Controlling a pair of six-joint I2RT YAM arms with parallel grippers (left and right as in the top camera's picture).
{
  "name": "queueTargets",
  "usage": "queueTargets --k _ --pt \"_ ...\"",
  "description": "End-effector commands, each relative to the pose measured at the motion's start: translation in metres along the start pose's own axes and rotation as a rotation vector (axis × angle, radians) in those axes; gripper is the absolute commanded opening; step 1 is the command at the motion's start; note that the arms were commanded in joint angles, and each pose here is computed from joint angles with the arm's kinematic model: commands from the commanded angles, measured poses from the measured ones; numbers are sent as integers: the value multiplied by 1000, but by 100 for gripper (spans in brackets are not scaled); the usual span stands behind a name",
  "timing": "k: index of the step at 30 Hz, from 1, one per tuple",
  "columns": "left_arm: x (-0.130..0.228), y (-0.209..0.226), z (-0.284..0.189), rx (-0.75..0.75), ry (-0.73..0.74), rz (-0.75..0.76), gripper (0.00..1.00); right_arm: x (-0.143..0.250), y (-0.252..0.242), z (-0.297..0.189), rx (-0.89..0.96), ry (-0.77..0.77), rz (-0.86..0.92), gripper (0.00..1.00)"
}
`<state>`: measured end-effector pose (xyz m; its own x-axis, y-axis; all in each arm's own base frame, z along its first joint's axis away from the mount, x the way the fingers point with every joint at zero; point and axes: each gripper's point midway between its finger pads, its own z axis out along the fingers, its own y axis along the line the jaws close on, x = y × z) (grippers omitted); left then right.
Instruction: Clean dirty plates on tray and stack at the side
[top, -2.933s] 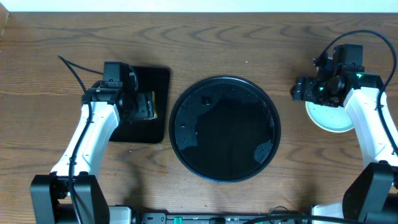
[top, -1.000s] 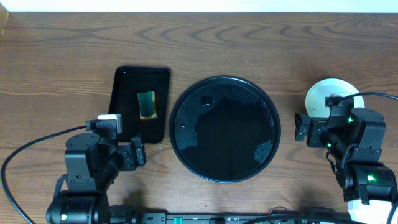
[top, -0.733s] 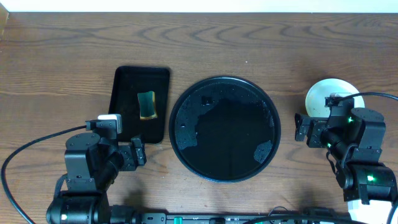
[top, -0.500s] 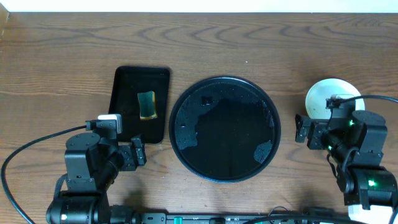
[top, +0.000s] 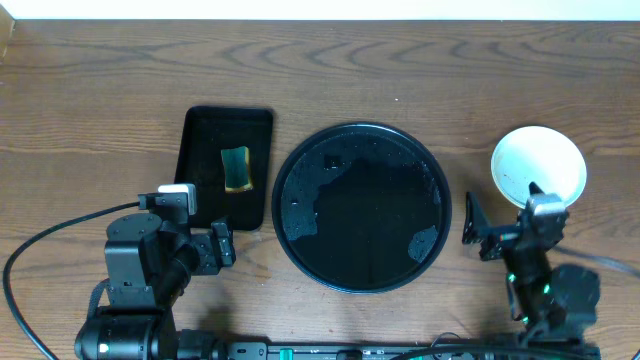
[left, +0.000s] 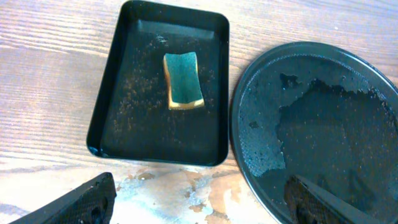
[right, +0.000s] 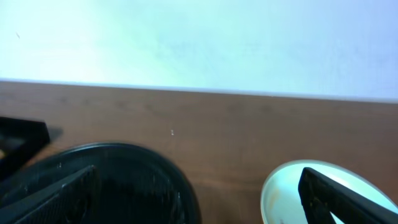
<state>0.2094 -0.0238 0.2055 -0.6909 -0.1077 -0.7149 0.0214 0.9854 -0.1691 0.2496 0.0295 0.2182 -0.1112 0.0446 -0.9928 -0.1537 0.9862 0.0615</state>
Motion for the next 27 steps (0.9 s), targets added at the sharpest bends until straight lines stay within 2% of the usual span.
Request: queueTargets --k 1,6,11,16,21,27 --pt "2 -1 1 5 5 12 87 7 3 -4 -16 -77 -8 99" --pt "2 -1 1 5 5 12 87 3 3 -7 -15 -202 -24 99" --pt "2 -1 1 5 5 12 87 9 -6 -6 24 -247 -30 99" --pt "2 -1 1 5 5 12 87 18 -6 -4 31 -206 -128 99" --pt "2 -1 1 5 5 12 87 60 -7 1 20 -33 -112 99" --pt "2 -1 1 5 5 12 87 59 -7 1 20 -39 -110 99"
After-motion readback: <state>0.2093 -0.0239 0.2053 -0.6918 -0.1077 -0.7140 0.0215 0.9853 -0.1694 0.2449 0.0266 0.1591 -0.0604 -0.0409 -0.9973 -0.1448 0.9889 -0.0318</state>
